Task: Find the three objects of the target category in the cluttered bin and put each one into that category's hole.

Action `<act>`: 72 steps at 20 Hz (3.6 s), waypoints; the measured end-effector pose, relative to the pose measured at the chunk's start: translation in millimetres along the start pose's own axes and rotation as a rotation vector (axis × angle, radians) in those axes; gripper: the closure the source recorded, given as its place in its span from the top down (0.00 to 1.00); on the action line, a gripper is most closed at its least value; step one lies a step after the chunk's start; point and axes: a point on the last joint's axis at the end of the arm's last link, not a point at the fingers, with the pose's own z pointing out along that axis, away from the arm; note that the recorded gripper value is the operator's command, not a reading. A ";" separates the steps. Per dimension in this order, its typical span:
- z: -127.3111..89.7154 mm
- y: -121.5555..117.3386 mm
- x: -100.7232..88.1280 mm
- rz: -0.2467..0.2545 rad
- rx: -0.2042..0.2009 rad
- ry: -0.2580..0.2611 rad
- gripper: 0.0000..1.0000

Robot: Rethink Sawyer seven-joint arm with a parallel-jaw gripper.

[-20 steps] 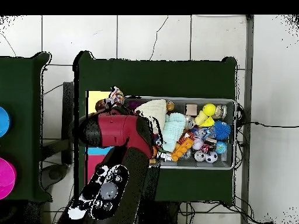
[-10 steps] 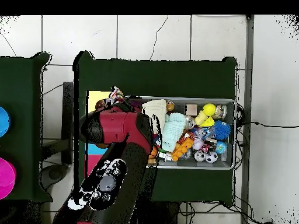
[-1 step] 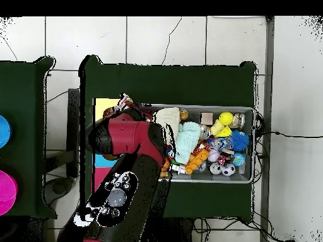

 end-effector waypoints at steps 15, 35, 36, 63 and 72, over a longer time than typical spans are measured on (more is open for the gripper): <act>-4.2 20.3 1.6 0.032 -0.034 -0.045 1.00; 23.8 36.6 10.1 0.219 -0.079 0.128 1.00; 25.8 33.8 13.5 0.225 -0.067 0.171 1.00; -19.2 34.2 0.8 0.248 -0.066 0.310 1.00; -22.7 44.3 3.1 0.255 -0.089 0.323 1.00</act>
